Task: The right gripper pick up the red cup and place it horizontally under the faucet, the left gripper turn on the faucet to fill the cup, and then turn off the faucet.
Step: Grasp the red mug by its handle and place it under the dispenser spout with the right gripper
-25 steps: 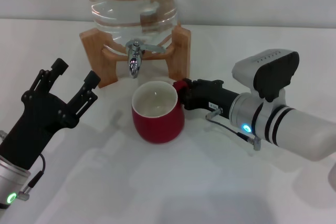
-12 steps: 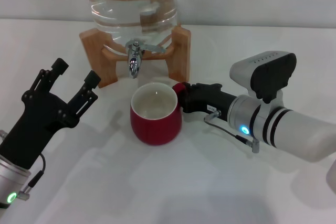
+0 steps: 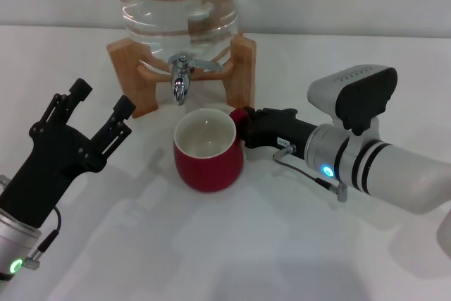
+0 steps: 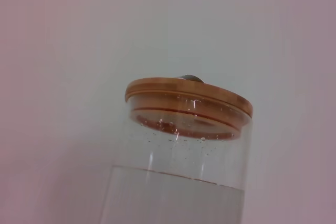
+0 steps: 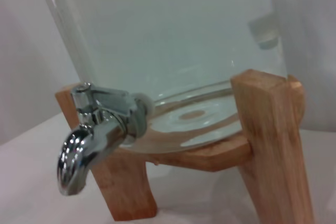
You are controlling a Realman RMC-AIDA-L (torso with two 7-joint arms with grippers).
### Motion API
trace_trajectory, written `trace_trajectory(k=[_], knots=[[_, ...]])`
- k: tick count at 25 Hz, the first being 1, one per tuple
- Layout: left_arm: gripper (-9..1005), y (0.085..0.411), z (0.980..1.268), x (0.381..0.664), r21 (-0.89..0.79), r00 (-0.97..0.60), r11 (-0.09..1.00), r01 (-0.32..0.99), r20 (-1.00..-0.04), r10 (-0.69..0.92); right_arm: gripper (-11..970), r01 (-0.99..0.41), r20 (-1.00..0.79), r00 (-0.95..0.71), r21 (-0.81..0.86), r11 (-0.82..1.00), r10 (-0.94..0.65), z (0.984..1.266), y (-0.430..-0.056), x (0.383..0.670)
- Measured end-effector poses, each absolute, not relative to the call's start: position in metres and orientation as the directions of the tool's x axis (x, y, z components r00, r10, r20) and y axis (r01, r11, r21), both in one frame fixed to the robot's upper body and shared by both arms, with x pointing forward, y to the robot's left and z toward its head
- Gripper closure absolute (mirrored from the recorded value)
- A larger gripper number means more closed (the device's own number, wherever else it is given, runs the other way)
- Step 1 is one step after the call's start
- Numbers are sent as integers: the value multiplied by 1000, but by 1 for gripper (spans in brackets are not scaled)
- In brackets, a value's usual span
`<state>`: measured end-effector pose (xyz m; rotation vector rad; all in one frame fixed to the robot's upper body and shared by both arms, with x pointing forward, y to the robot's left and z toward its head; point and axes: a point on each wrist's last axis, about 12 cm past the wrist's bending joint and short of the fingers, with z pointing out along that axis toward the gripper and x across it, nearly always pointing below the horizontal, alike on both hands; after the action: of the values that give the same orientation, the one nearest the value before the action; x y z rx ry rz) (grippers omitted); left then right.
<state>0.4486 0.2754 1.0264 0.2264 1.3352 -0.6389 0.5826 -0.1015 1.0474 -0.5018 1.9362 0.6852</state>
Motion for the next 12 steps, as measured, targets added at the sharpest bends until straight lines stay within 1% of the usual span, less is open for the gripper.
trace_trajectory(k=[12], knots=[[136,274,1026,449,-203,94,809,552,-949,-302,752,-601,-894,-448,279,749,-27,1049,-98,581]])
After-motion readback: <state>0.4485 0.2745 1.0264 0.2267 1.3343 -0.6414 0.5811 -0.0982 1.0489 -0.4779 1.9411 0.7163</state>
